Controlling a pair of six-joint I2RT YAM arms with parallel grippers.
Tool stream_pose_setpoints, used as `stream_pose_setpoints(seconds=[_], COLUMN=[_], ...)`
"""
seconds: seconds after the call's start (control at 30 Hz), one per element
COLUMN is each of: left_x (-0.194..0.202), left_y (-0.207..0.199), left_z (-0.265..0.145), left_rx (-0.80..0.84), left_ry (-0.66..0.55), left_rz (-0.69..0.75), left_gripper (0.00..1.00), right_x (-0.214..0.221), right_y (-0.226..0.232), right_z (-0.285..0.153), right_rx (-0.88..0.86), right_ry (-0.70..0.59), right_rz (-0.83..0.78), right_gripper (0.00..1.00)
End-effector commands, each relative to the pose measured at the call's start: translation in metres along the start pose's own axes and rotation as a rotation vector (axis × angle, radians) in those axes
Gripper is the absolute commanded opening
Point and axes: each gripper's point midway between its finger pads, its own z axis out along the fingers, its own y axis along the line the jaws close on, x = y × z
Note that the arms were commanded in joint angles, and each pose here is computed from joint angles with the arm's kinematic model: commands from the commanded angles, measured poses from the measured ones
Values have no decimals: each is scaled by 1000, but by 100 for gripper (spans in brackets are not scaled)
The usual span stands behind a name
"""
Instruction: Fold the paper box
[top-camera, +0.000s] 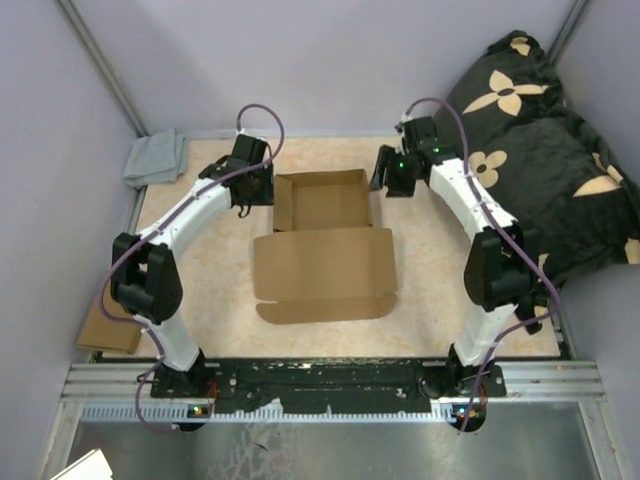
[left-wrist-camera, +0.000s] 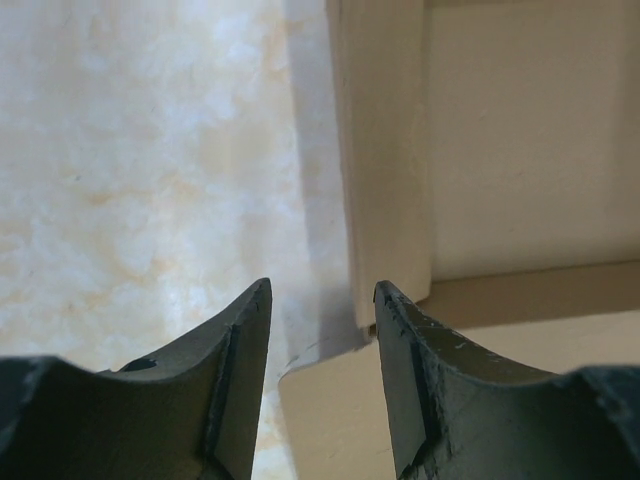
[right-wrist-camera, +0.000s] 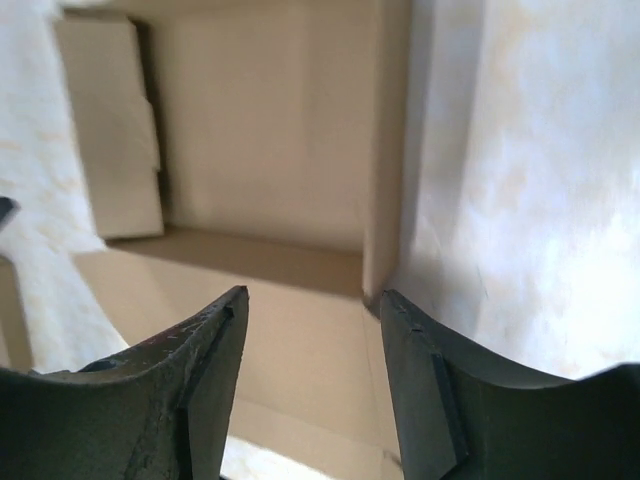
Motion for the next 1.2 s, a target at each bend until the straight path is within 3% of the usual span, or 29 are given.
stream_pose_setpoints(seconds=[0.0,0.2,0.33,0.93,1.17], left_x=[-40,-26,-11,20,22], left_y=[-30,-39,-38,-21,-22], left_z=[7,45,58,96,108], left_rx=[157,143,130,30,18], left_ry=[-52,83,127,190,198], left_rz=[-64,-34,-16,38,45], left_gripper=[53,51,50,49,40], right_x=[-53,-64,-58,-27,-12], right_y=[29,2,-4,-19,-21], right_z=[6,44,59,99,106], right_rx=[-171,-17,-7,143,224], right_ry=[-41,14,49,137,164], right_rz=[-11,-60,-81,-147,-186], right_gripper=[54,49,48,45,37])
